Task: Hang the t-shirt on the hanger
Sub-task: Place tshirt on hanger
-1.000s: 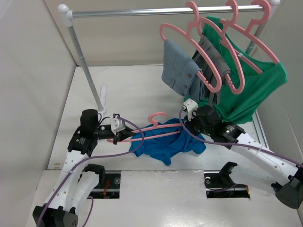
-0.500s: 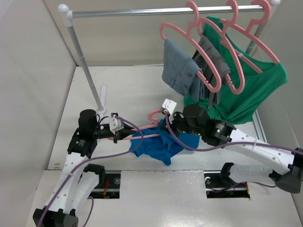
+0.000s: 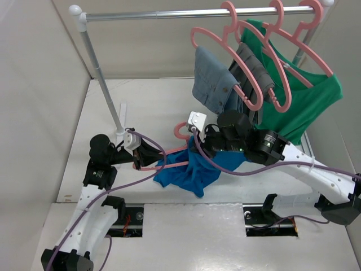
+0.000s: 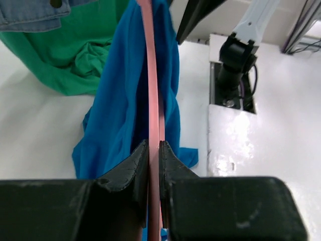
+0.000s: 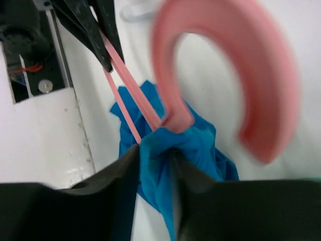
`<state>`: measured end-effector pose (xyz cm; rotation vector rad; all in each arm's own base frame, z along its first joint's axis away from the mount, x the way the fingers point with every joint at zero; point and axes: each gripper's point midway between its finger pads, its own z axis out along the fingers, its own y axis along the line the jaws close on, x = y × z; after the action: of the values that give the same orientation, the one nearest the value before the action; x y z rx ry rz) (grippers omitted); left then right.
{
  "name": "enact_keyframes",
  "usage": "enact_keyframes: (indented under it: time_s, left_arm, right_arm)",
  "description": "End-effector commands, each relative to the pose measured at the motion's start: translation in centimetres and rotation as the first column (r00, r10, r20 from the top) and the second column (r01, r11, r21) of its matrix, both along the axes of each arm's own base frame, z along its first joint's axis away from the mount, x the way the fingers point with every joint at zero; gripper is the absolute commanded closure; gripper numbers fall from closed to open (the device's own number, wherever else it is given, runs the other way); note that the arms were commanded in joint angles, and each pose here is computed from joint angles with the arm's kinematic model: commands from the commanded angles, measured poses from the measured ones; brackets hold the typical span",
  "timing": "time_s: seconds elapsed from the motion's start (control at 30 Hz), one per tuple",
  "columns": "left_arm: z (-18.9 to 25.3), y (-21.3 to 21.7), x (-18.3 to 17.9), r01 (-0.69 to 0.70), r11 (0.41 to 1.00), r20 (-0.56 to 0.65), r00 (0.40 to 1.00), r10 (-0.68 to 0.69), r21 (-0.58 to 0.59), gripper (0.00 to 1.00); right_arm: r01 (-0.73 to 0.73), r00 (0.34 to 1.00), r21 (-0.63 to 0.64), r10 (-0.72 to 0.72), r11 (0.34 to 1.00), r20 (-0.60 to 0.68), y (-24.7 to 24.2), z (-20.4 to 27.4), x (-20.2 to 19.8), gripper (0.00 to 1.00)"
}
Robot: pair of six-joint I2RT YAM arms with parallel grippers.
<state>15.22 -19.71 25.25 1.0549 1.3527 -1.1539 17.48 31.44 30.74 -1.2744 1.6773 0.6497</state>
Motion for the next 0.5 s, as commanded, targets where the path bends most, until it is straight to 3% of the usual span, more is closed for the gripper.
enact_keyframes:
  time_s: [0.0, 0.03, 0.13, 0.47]
  left_arm:
    - [3.1, -0.4, -2.1, 0.106, 0.991, 0.045, 0.994, -0.103, -0.075, 1.0]
    - [3.1, -0.4, -2.1, 0.106, 0.991, 0.045, 0.994, -0.103, -0.076, 1.0]
    - [2.4, -0.5, -2.2, 0.126, 0.99, 0.015, 0.992, -0.125, -0.068, 1.0]
    - [1.9, -0.5, -2.0, 0.134, 0.989, 0.008, 0.991, -0.133, -0.061, 1.0]
  right_arm:
    - [0.011, 1.0, -0.054, -0.01, 0.998, 0.019, -1.4, 0.7, -0.2, 0.63]
    - [0.028, 0.999, -0.047, -0.026, 0.999, 0.034, -1.7, 1.6, 0.1, 0.52]
    - [0.08, 0.996, -0.068, -0.078, 0.995, 0.031, -3.1, 1.8, 0.1, 0.43]
    - [0.137, 0.99, -0.124, -0.134, 0.983, 0.031, -6.2, 3.1, -0.6, 0.25]
